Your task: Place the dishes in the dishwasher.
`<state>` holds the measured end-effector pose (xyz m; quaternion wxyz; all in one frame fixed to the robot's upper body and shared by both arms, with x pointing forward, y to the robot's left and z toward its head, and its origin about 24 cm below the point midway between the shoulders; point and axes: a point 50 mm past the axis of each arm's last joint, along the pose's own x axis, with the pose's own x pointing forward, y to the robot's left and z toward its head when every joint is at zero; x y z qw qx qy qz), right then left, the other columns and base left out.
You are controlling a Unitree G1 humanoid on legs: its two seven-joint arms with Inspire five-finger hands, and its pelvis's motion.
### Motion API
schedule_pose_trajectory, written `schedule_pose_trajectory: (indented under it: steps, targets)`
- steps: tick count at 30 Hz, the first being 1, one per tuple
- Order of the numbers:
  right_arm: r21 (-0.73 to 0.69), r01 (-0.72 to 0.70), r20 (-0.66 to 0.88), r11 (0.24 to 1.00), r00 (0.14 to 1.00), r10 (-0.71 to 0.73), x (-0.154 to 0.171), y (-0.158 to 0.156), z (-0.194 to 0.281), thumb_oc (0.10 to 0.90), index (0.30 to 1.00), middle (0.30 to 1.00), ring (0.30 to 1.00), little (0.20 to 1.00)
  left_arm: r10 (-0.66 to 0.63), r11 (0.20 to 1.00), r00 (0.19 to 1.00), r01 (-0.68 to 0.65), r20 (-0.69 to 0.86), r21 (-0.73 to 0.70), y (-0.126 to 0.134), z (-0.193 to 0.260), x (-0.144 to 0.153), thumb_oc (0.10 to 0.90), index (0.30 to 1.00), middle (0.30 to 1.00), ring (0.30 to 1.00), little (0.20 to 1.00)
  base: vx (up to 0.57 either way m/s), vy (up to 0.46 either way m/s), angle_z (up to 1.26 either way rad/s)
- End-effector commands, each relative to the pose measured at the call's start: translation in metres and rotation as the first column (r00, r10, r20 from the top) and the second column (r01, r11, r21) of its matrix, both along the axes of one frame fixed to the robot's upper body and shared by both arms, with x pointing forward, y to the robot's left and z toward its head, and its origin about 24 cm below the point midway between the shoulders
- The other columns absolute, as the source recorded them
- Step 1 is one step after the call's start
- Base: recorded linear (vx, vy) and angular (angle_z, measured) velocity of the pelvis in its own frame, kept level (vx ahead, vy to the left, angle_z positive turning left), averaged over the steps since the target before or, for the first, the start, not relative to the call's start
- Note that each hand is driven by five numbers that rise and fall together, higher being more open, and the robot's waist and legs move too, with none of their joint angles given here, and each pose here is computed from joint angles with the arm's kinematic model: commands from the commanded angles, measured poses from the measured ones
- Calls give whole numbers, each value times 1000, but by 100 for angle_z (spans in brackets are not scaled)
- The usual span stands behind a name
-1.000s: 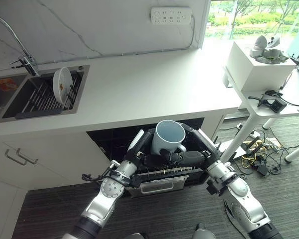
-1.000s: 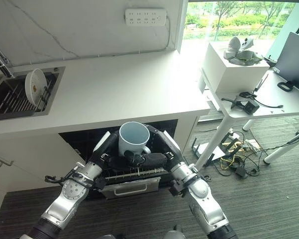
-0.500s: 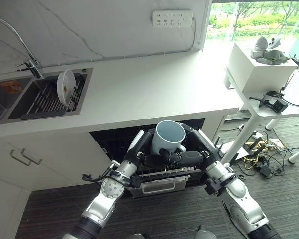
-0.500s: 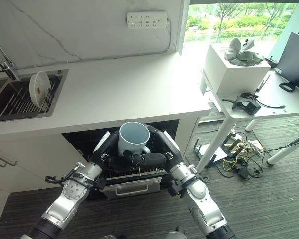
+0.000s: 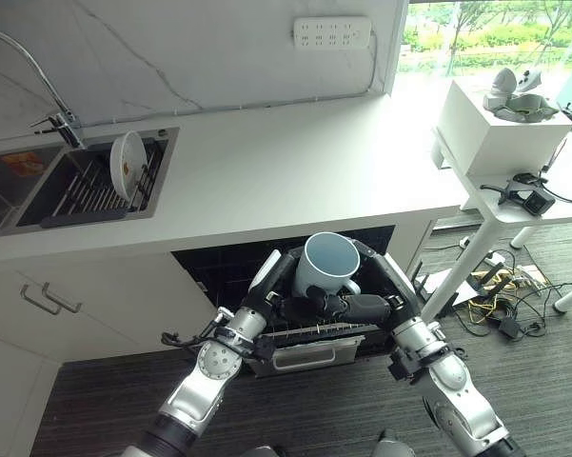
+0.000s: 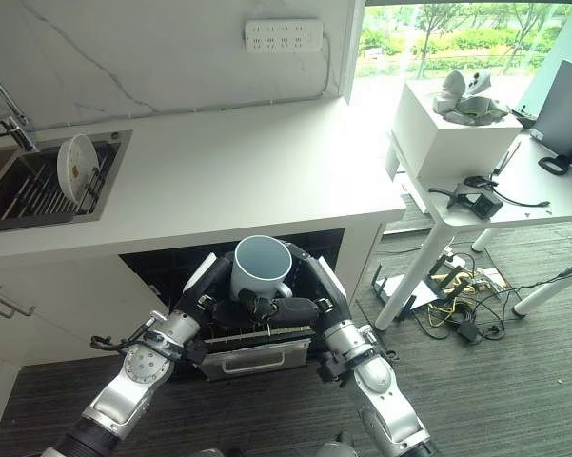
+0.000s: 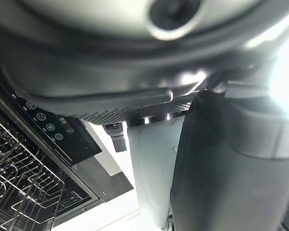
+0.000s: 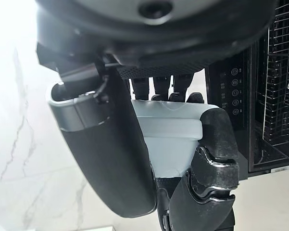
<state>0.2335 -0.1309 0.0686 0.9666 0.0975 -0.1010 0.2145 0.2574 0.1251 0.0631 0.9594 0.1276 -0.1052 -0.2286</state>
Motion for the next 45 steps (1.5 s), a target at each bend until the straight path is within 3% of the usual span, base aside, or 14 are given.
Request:
schedule_pose_trajectory:
  steps: [1, 19, 45]
  targets:
    - [451, 121, 315, 884, 906, -284, 7, -30, 76, 400, 300, 300, 300, 300, 87, 994, 976, -71, 201, -86, 4, 39, 6, 800, 900, 900, 900, 900, 0, 0, 0]
    - [512, 224, 258, 829, 881, -397, 5, -47, 65, 400, 300, 300, 300, 300, 171, 985, 950, -162, 262, -54, 23, 42, 0, 800, 900, 900, 900, 900, 0, -14, 6]
    - [574, 339, 140, 746, 857, -497, 8, -47, 56, 400, 300, 300, 300, 300, 165, 986, 951, -153, 262, -68, 25, 41, -5, 800, 900, 900, 900, 900, 6, 1, 5]
